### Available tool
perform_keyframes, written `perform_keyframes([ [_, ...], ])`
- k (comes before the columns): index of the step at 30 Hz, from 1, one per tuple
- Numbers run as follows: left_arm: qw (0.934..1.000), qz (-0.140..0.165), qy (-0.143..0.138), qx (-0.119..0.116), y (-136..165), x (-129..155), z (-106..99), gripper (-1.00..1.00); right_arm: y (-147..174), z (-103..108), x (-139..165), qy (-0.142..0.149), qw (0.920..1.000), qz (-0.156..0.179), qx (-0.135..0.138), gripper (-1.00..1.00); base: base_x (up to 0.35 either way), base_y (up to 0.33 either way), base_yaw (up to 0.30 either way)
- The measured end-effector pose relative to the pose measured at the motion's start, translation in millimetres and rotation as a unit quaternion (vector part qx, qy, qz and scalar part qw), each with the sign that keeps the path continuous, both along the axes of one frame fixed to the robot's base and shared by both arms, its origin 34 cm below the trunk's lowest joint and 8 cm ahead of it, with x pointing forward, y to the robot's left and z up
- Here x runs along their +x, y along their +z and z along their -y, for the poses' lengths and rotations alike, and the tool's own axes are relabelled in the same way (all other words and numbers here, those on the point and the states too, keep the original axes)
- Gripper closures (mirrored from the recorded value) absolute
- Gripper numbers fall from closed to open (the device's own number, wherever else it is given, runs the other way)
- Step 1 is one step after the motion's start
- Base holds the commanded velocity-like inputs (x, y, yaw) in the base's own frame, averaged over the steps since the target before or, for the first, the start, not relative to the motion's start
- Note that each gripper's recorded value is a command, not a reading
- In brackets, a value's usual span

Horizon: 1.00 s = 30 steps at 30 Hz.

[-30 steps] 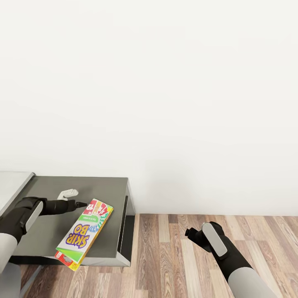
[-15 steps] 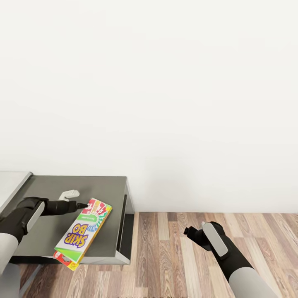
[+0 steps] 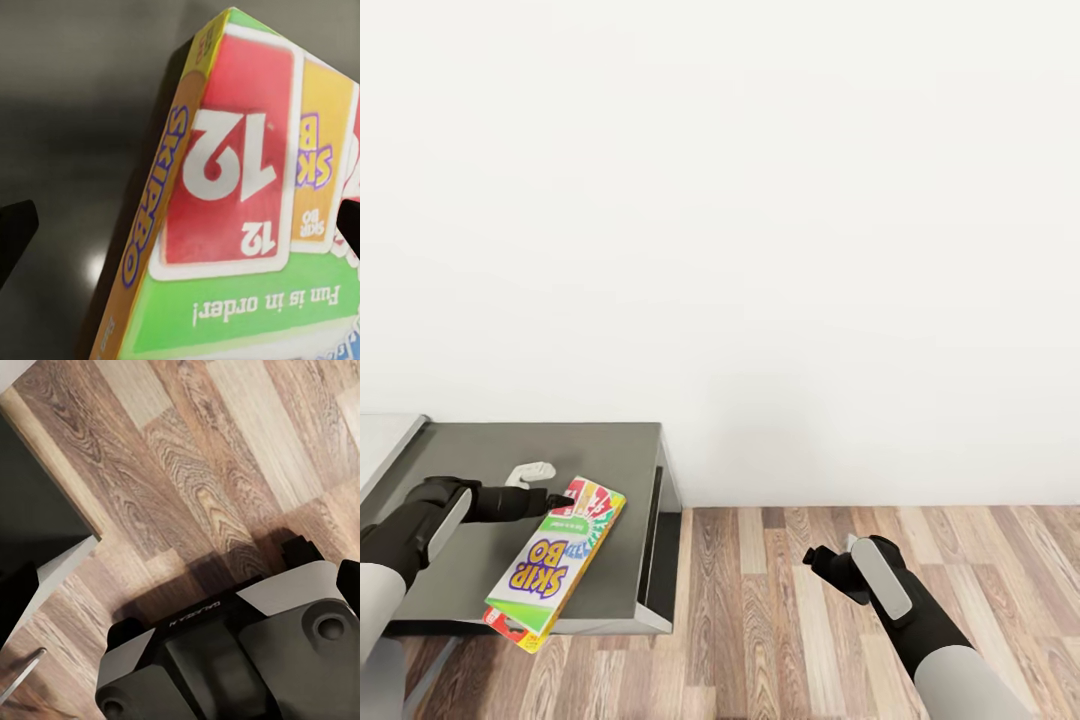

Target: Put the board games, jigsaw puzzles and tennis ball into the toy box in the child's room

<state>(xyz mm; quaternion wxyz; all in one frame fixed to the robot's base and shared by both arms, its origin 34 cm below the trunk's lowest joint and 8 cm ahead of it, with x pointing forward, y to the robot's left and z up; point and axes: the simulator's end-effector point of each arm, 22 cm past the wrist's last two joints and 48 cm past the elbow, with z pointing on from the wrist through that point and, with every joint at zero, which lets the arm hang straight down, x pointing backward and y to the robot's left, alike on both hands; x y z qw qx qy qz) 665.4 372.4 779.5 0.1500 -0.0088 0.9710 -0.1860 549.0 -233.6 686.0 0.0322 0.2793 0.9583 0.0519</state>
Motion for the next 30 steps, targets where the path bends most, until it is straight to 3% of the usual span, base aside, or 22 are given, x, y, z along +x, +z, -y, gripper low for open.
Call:
perform_keyframes([
  [30, 0.9997, -0.017, -0.018, 0.003, -15, -10, 6, -1.0, -10, 0, -6, -0.004, 1.0, -0.008, -0.002, -1.0, 0.0, 0.0, 0.0],
])
